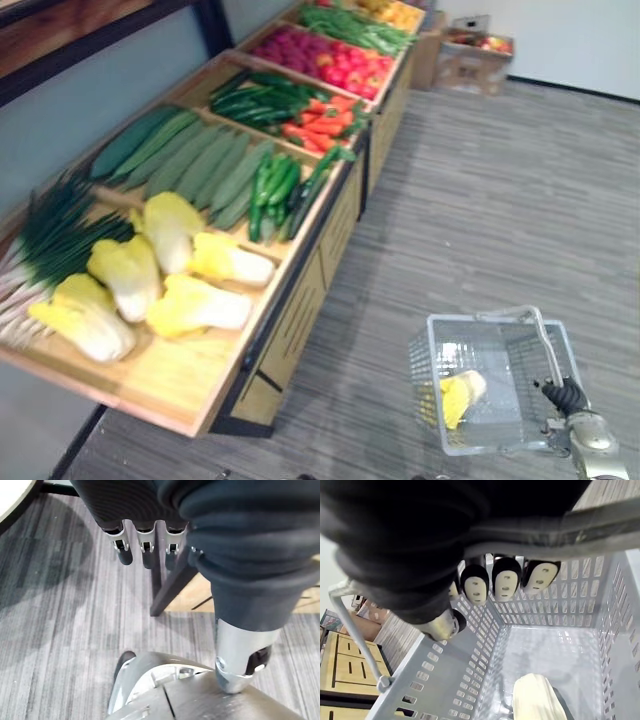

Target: Pick vegetable in the basket

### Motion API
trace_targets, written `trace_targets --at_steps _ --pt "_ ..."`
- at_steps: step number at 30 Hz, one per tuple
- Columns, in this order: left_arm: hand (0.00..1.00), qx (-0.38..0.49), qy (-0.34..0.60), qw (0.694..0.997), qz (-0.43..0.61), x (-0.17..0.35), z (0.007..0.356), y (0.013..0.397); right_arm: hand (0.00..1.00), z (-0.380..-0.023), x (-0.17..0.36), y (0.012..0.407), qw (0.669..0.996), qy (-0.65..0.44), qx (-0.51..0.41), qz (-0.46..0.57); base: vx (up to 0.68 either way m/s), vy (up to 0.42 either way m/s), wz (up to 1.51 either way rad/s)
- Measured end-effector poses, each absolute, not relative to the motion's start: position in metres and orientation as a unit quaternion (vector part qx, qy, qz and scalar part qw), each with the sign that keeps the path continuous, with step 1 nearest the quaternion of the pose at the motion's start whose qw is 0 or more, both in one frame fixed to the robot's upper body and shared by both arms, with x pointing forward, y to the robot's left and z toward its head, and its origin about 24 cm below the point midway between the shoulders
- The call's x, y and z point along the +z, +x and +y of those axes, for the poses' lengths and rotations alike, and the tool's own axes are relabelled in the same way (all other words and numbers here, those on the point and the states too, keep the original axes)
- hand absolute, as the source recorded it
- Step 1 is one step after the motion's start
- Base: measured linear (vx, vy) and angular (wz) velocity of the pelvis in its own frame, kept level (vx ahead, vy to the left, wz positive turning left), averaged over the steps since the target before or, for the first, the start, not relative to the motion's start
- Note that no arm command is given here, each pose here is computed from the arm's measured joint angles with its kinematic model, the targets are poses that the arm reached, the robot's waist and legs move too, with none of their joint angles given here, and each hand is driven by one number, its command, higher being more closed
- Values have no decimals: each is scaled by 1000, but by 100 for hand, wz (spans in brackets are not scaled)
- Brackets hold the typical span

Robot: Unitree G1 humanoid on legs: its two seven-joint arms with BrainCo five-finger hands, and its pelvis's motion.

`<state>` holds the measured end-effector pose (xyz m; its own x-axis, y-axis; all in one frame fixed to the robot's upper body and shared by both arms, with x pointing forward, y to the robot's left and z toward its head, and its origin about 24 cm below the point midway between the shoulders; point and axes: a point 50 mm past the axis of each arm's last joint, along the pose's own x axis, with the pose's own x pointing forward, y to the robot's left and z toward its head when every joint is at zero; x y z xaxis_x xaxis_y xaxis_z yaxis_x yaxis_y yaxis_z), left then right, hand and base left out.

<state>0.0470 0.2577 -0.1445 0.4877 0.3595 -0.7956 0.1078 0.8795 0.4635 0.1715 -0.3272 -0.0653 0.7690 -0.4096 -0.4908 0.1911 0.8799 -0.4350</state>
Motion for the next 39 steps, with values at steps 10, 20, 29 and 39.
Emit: trace_targets --at_steps 10,20,29,39 --pt "0 79 230 825 510 -149 249 39 100 -334 -69 140 910 -202 -165 322 -74 -101 -52" --pt "0 62 220 830 509 -153 233 42 100 -327 -51 165 927 -223 -133 269 5 169 -70" --pt "0 58 224 836 498 -152 233 52 100 -320 -39 187 938 -225 -123 232 92 51 -26" --pt "0 61 238 841 481 -150 232 60 100 -314 -36 198 941 -221 -141 213 -59 -7 -13"
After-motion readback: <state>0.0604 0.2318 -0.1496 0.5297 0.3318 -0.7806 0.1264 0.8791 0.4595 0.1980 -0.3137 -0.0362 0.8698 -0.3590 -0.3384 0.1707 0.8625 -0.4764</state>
